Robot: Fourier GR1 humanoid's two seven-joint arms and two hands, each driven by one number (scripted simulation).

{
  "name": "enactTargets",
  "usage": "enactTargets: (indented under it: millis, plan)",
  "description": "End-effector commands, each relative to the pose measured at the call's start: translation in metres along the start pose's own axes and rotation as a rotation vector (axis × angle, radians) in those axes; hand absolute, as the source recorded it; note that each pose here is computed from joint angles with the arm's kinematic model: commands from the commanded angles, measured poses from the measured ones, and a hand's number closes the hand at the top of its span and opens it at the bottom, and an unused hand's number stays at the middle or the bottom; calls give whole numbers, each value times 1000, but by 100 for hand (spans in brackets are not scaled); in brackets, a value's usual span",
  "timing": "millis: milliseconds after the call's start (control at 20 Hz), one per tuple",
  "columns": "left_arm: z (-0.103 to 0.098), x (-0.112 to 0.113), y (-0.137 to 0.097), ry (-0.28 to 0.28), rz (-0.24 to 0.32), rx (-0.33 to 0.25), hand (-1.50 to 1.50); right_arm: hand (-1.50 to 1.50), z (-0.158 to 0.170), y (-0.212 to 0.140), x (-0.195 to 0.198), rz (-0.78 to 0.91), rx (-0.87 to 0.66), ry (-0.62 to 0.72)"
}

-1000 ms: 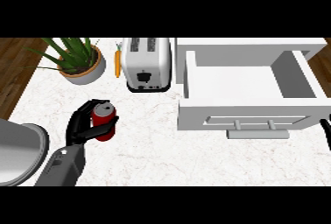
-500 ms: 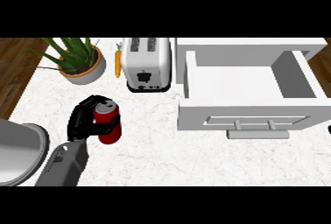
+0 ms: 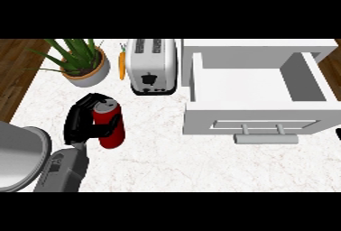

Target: Pick up the can, place it into the drawer and close the drawer

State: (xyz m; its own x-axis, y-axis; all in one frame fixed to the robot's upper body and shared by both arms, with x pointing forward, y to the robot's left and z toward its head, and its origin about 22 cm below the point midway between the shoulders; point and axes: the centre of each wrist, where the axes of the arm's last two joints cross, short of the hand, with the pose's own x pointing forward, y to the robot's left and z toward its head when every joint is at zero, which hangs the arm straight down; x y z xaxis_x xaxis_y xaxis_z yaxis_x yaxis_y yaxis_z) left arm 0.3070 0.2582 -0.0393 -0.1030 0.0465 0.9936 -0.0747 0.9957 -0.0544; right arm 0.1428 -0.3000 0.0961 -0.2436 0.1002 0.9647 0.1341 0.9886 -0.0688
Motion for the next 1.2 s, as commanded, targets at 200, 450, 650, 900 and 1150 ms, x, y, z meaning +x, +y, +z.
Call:
enactTargets:
  millis: [200, 450, 650, 900, 1150]
  plan:
    - [-26, 52, -42, -62, -53, -93, 150, -150, -4, 5, 3, 2, -11, 3]
    - [-26, 101, -99, -100, -40, -120, 150, -150, 13, -27, 1, 13, -11, 0]
    - [-38, 134, -116, -87, -47, -169, 150, -150, 0, -7, 14, 4, 3, -14]
    - [-50, 149, -159, -108, -87, -186, 150, -150, 6, -7, 8, -7, -6, -9]
    - [-65, 194, -209, -160, -106, -205, 150, -150, 0, 3, -6, 2, -6, -32]
